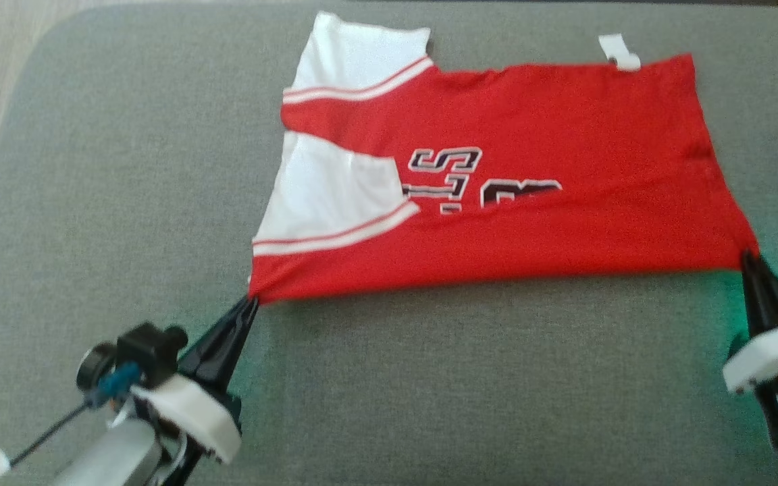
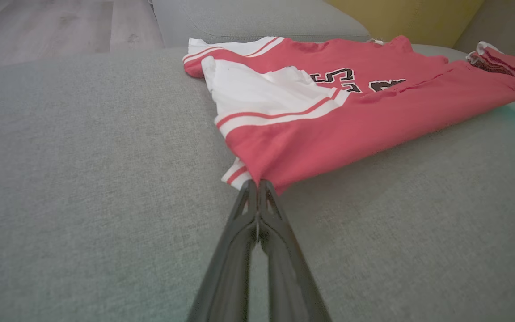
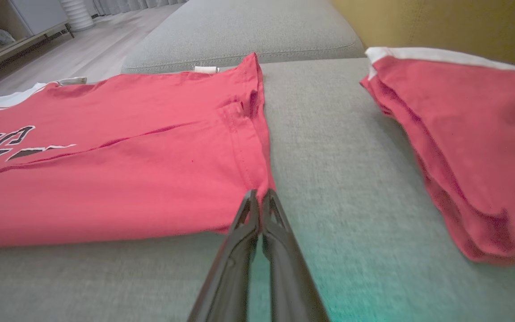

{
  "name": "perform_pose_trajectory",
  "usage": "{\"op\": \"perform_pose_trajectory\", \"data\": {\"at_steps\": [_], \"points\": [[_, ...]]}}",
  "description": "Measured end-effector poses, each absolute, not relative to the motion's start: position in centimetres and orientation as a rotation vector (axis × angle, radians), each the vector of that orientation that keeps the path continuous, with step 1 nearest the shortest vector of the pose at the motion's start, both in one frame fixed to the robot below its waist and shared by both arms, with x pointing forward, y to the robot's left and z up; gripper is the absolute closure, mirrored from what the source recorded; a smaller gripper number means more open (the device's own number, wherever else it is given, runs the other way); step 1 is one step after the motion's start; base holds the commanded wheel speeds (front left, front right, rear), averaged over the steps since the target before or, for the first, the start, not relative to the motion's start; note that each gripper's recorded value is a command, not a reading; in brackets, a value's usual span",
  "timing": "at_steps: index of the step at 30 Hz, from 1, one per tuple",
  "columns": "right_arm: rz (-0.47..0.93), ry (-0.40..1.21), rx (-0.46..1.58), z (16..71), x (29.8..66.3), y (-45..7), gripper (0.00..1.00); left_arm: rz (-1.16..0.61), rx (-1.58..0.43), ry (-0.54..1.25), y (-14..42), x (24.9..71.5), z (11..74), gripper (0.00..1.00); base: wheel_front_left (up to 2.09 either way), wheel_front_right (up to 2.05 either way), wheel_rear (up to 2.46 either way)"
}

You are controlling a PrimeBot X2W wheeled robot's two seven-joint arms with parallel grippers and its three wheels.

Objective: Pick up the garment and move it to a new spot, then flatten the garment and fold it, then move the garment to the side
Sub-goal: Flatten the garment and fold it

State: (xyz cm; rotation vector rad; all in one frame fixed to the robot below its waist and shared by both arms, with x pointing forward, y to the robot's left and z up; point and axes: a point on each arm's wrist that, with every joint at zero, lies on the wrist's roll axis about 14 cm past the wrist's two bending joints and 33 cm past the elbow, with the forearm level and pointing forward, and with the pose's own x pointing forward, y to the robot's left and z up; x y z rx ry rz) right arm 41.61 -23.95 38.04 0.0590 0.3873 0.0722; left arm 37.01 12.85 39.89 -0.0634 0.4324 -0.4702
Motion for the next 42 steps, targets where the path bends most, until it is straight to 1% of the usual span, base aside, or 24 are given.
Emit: {"op": "perform_pose_trajectory", "data": {"at_steps": [8, 15, 16, 17, 18, 19, 20, 23, 26, 27, 32, 33, 37, 42], "points": [[0.040, 0.446, 0.054, 36.9, 34.5, -25.9, 1.00, -0.476, -0.094, 0.519, 12.5, 31.0, 38.4, 1.00, 0.00, 0.00, 0.00], [0.006, 0.503, 0.069, 35.8, 29.9, -26.6, 1.00, -0.475, -0.116, 0.561, 12.2, 28.0, 37.7, 1.00, 0.00, 0.00, 0.00], [-0.006, 0.507, 0.080, 35.8, 29.6, -26.6, 0.68, -0.474, -0.115, 0.566, 12.1, 27.9, 37.6, 1.00, 0.00, 0.00, 0.00], [-0.012, 0.508, 0.085, 35.7, 29.5, -26.5, 0.00, -0.472, -0.117, 0.566, 12.0, 27.9, 37.5, 1.00, 0.00, 0.00, 0.00], [-0.012, 0.511, 0.085, 35.7, 29.4, -26.4, 0.00, -0.473, -0.123, 0.570, 11.9, 27.8, 37.5, 0.70, 0.00, 0.00, 0.00], [-0.011, 0.508, 0.089, 35.8, 29.6, -26.2, 0.00, -0.475, -0.127, 0.577, 11.8, 27.8, 37.4, 0.10, 0.00, 0.00, 0.00], [-0.012, 0.502, 0.092, 36.0, 29.8, -26.1, 0.00, -0.482, -0.126, 0.592, 11.7, 27.7, 37.3, 0.00, 0.00, 0.00, 0.00], [-0.019, 0.472, 0.079, 36.7, 30.7, -26.3, 0.00, -0.531, -0.072, 0.642, 11.3, 27.9, 36.9, 0.00, 0.00, 0.00, 0.00], [-0.052, 0.451, 0.063, 37.3, 31.6, -27.3, 0.00, -0.582, 0.008, 0.572, 11.0, 31.5, 39.1, 0.00, 0.00, 0.00, 0.00], [-0.052, 0.451, 0.063, 37.3, 31.6, -27.3, 0.00, -0.582, 0.008, 0.572, 11.0, 31.5, 39.1, 0.00, 0.00, 0.00, 0.00], [-0.037, 0.415, 0.060, 38.0, 34.0, -26.1, 0.00, -0.657, 0.123, 0.358, 9.4, 40.3, 45.7, 0.00, 0.00, 0.00, 0.00], [-0.018, 0.386, 0.067, 38.5, 35.4, -25.3, 0.00, -0.671, 0.105, 0.329, 8.8, 43.4, 47.5, 0.00, 0.00, 0.00, 0.00], [0.021, 0.346, 0.079, 39.0, 37.7, -23.4, 0.00, -0.699, 0.145, 0.420, 8.2, 48.4, 47.1, 0.00, 0.00, 0.00, 0.00], [0.044, 0.355, 0.081, 38.5, 38.6, -22.5, 0.00, -0.658, 0.211, 0.569, 8.6, 54.5, 45.7, 0.00, 0.00, 0.00, 0.00]]}}
